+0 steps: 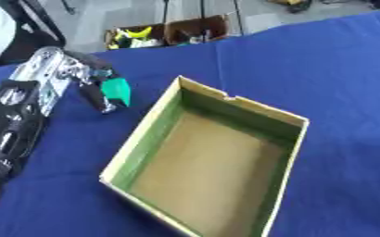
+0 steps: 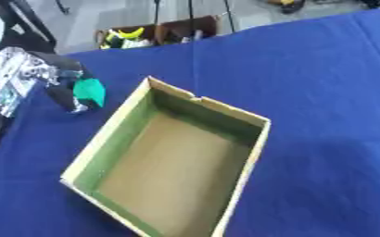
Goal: Pick up objects on the table and place them in the box.
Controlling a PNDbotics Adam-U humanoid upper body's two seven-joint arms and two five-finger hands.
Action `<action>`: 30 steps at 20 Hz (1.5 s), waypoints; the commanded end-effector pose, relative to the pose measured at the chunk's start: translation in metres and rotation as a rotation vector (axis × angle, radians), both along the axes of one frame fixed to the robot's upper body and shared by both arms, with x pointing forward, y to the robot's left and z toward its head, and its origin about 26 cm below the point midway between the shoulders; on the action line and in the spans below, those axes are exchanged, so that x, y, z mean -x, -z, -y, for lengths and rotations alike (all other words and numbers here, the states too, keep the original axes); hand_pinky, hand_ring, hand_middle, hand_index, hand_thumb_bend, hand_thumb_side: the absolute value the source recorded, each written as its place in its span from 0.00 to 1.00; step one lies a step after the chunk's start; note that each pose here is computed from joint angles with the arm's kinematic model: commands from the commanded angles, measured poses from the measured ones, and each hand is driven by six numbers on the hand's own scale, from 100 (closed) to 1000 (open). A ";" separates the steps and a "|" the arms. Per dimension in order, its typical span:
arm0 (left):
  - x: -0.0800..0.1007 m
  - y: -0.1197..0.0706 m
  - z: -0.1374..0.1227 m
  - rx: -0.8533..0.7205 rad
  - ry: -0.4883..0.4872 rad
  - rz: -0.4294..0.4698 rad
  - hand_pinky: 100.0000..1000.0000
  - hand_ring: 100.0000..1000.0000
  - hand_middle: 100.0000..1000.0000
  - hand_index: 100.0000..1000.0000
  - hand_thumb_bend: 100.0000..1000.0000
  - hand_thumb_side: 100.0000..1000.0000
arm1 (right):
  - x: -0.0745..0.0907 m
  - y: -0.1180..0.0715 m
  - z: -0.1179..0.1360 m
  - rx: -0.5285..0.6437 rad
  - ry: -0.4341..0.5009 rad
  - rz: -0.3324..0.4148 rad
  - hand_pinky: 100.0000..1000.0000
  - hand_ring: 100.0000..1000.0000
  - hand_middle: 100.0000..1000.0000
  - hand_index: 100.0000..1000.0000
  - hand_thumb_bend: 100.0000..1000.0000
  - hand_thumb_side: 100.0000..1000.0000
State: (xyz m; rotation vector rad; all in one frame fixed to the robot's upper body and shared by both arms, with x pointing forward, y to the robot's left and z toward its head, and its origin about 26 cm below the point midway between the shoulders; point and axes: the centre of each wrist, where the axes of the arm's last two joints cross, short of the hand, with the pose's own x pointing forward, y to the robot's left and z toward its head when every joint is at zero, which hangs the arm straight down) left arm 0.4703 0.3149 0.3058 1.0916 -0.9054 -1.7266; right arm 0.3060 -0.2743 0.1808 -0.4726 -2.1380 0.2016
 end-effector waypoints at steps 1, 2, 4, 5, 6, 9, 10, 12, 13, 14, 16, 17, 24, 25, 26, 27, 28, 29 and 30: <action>0.008 -0.026 -0.008 0.002 -0.011 0.084 0.33 0.56 0.68 0.84 0.00 0.44 | 0.002 -0.006 0.002 0.008 0.002 0.023 0.81 0.84 0.60 0.82 0.00 0.83; 0.009 -0.028 -0.007 0.006 -0.009 0.092 0.33 0.56 0.68 0.84 0.00 0.44 | 0.002 -0.006 0.002 0.007 0.003 0.022 0.81 0.84 0.60 0.82 0.00 0.83; 0.011 -0.033 -0.007 0.010 -0.008 0.111 0.33 0.56 0.68 0.84 0.00 0.44 | 0.002 -0.005 0.002 0.007 0.002 0.020 0.81 0.84 0.60 0.82 0.00 0.83; 0.013 -0.035 -0.007 0.013 -0.008 0.120 0.33 0.56 0.68 0.84 0.00 0.43 | 0.002 -0.005 0.002 0.006 0.003 0.019 0.81 0.84 0.60 0.82 0.00 0.83; 0.014 -0.037 -0.007 0.015 -0.008 0.128 0.33 0.56 0.68 0.84 0.00 0.44 | 0.003 -0.005 0.003 0.006 0.004 0.018 0.81 0.84 0.60 0.82 0.00 0.83; 0.019 -0.044 -0.005 0.019 0.003 0.149 0.32 0.55 0.67 0.83 0.00 0.43 | 0.003 -0.003 0.003 0.004 0.006 0.014 0.81 0.84 0.60 0.82 0.00 0.83; 0.021 -0.047 -0.004 0.017 0.010 0.156 0.32 0.55 0.67 0.83 0.00 0.43 | 0.003 -0.003 0.003 0.004 0.006 0.013 0.81 0.83 0.60 0.82 0.00 0.83; 0.026 -0.053 -0.001 0.014 0.027 0.168 0.32 0.55 0.67 0.83 0.00 0.43 | 0.003 -0.002 0.003 0.003 0.007 0.011 0.81 0.83 0.60 0.82 0.00 0.83; 0.029 -0.057 0.001 0.013 0.037 0.178 0.31 0.54 0.67 0.83 0.00 0.43 | 0.003 -0.002 0.003 0.003 0.008 0.010 0.81 0.83 0.60 0.82 0.00 0.83; 0.032 -0.061 0.003 0.011 0.049 0.189 0.31 0.54 0.67 0.83 0.00 0.43 | 0.003 -0.001 0.004 0.002 0.009 0.009 0.81 0.83 0.60 0.82 0.00 0.83; 0.042 -0.070 0.009 0.007 0.081 0.218 0.31 0.54 0.67 0.83 0.00 0.43 | 0.003 -0.001 0.004 0.001 0.011 0.007 0.81 0.83 0.60 0.82 0.00 0.83; 0.047 -0.075 0.012 0.000 0.100 0.236 0.31 0.54 0.67 0.83 0.00 0.43 | 0.004 0.000 0.004 0.000 0.013 0.007 0.81 0.83 0.60 0.82 0.00 0.83; 0.090 -0.091 0.050 0.063 0.352 0.348 0.24 0.49 0.63 0.80 0.00 0.42 | 0.004 0.001 0.004 -0.010 0.015 0.005 0.81 0.83 0.60 0.82 0.00 0.83; 0.096 -0.092 0.054 0.083 0.377 0.369 0.20 0.47 0.61 0.79 0.00 0.42 | 0.004 0.002 0.004 -0.011 0.015 0.004 0.81 0.83 0.60 0.82 0.00 0.83; 0.101 -0.093 0.057 0.103 0.395 0.389 0.18 0.46 0.60 0.78 0.00 0.41 | 0.004 0.002 0.004 -0.012 0.015 0.004 0.81 0.83 0.60 0.82 0.00 0.83; 0.105 -0.092 0.060 0.124 0.410 0.401 0.18 0.46 0.59 0.78 0.00 0.41 | 0.004 0.002 0.004 -0.013 0.015 0.004 0.81 0.83 0.60 0.82 0.00 0.83; 0.107 -0.091 0.064 0.145 0.424 0.403 0.18 0.45 0.59 0.78 0.00 0.41 | 0.004 0.002 0.004 -0.015 0.015 0.004 0.81 0.83 0.60 0.82 0.00 0.83; 0.109 -0.089 0.067 0.165 0.440 0.399 0.17 0.45 0.58 0.77 0.00 0.42 | 0.004 0.002 0.003 -0.016 0.015 0.004 0.81 0.83 0.60 0.82 0.00 0.83; 0.111 -0.087 0.071 0.183 0.459 0.388 0.17 0.45 0.58 0.77 0.00 0.42 | 0.004 0.003 0.004 -0.017 0.016 0.004 0.81 0.83 0.60 0.82 0.00 0.83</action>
